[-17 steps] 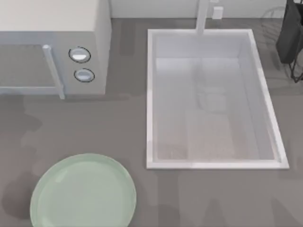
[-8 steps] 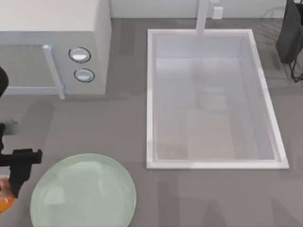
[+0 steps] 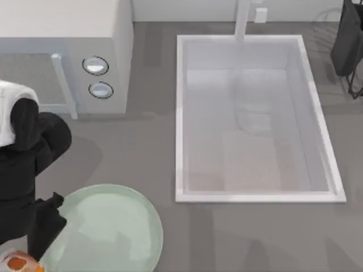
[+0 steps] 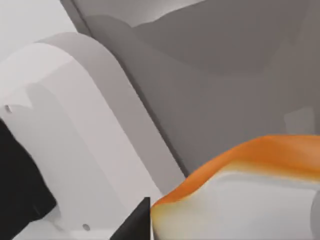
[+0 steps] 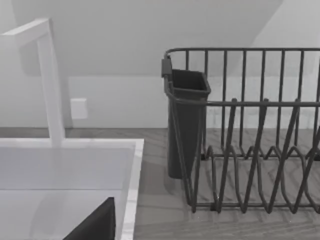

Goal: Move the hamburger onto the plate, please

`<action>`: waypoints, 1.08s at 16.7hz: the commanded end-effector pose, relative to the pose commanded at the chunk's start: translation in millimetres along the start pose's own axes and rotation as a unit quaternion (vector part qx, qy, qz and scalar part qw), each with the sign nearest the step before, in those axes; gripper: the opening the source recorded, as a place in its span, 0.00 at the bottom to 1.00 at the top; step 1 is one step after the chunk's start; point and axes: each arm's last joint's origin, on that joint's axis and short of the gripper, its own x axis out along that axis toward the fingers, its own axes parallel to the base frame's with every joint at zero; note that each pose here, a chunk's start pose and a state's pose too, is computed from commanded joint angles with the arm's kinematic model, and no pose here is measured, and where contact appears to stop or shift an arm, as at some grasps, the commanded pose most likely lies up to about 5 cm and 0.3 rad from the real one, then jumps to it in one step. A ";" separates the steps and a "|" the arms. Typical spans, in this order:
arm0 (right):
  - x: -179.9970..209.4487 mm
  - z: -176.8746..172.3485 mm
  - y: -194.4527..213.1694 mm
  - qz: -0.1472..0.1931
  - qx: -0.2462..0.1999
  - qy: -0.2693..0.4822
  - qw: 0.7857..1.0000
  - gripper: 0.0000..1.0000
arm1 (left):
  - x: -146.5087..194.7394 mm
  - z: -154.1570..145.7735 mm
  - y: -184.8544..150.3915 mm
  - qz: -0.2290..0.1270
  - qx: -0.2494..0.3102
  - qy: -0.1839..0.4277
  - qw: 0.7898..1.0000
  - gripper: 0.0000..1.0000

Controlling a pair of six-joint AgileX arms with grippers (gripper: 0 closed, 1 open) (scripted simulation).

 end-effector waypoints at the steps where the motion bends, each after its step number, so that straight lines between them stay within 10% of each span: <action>1: 0.0 0.0 0.0 0.000 0.000 0.000 1.000 1.00 | 2.0 -6.0 -0.9 0.009 -0.058 -0.005 0.998 0.00; 8: 0.0 0.0 0.0 0.000 0.000 0.000 1.000 1.00 | 6.8 -38.7 -6.5 0.004 -0.426 -0.041 0.904 0.00; 18: 0.0 0.0 0.0 0.000 0.000 0.000 1.000 1.00 | -23.1 -61.1 -19.5 -0.104 -0.772 0.061 0.624 0.00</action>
